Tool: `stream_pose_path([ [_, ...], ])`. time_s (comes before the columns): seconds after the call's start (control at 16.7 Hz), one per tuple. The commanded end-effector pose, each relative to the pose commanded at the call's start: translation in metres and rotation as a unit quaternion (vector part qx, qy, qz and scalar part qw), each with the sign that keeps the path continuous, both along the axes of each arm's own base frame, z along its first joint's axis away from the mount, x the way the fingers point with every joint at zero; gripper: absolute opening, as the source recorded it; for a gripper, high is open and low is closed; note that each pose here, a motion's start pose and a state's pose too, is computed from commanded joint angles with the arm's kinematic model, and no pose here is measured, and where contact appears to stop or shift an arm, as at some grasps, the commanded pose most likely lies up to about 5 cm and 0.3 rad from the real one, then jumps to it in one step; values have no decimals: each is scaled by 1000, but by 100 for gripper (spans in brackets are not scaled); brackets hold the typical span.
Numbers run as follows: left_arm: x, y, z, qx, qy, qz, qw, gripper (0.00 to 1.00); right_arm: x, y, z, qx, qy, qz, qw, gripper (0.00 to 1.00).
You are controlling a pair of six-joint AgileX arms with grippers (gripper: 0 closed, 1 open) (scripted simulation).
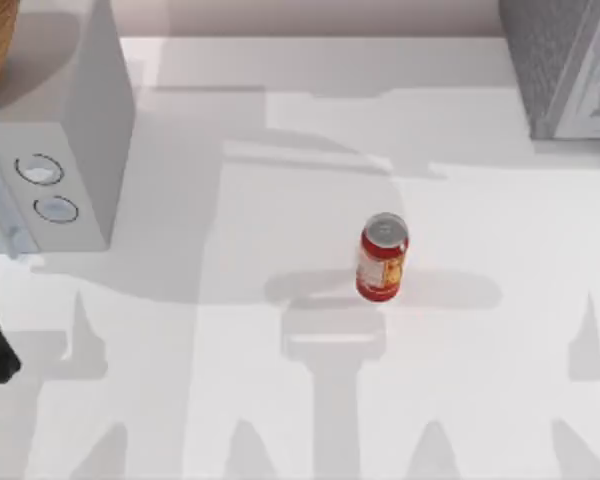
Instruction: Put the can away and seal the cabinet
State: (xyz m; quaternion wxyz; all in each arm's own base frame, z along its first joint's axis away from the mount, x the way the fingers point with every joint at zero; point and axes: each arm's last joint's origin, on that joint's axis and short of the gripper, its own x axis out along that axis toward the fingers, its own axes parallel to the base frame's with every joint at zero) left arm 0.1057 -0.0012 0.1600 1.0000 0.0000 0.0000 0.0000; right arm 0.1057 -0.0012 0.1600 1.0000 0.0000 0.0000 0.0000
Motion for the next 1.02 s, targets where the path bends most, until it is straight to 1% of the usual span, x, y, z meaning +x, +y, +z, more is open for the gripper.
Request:
stream_pose_path([
  [0.24, 0, 0, 0, 0, 0, 0, 1000, 100, 1, 1, 4, 0, -4, 1, 1000, 100],
  [0.54, 0, 0, 0, 0, 0, 0, 1000, 100, 15, 11, 27, 2, -17, 3, 1000, 100],
  [0.84, 0, 0, 0, 0, 0, 0, 1000, 100, 52, 38, 49, 4, -18, 3, 1000, 100],
  [1.02, 0, 0, 0, 0, 0, 0, 1000, 100, 82, 70, 49, 3, -15, 1, 1000, 100],
])
